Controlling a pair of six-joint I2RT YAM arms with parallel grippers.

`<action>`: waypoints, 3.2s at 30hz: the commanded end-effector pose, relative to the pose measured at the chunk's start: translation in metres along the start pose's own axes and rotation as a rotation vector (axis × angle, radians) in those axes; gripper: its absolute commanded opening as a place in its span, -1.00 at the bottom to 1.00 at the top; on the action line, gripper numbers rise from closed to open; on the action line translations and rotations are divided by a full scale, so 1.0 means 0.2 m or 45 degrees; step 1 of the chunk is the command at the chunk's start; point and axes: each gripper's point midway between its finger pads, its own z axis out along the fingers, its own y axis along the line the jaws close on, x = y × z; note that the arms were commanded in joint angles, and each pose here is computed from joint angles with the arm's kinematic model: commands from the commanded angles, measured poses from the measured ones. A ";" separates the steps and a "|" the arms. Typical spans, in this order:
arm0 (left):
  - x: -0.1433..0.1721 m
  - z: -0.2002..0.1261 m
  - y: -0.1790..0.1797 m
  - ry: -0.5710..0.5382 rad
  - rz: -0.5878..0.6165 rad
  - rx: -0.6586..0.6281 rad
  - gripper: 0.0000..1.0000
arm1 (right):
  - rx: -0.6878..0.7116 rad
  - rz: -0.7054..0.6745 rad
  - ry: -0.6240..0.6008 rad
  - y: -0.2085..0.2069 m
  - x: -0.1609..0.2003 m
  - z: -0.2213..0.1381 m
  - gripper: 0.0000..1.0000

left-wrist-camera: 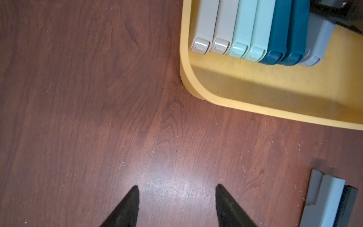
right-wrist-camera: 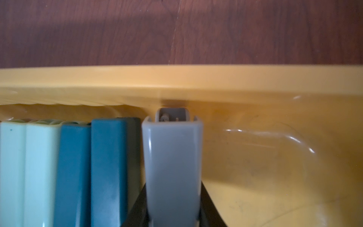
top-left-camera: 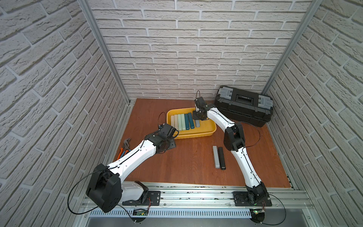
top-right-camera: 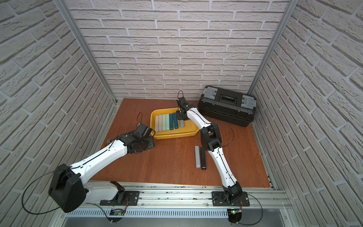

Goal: Put the pruning pliers into the storage box
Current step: Place the pruning pliers in the storage box, then pick up the pruning pliers from the center of the board.

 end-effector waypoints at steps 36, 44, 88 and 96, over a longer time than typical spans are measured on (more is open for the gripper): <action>-0.01 -0.04 -0.01 -0.025 -0.025 0.053 0.24 | -0.134 -0.017 -0.133 0.17 -0.15 -0.25 -0.27; -0.01 -0.08 0.00 -0.051 -0.027 0.068 0.24 | -0.131 -0.051 -0.177 0.19 -0.20 -0.39 -0.25; -0.07 -0.08 -0.18 -0.081 0.098 0.110 0.25 | 0.278 -0.008 0.114 -0.26 1.32 -1.07 0.02; -0.06 -0.06 -0.17 -0.064 0.085 0.103 0.25 | 0.326 -0.008 0.142 -0.27 1.35 -0.98 0.02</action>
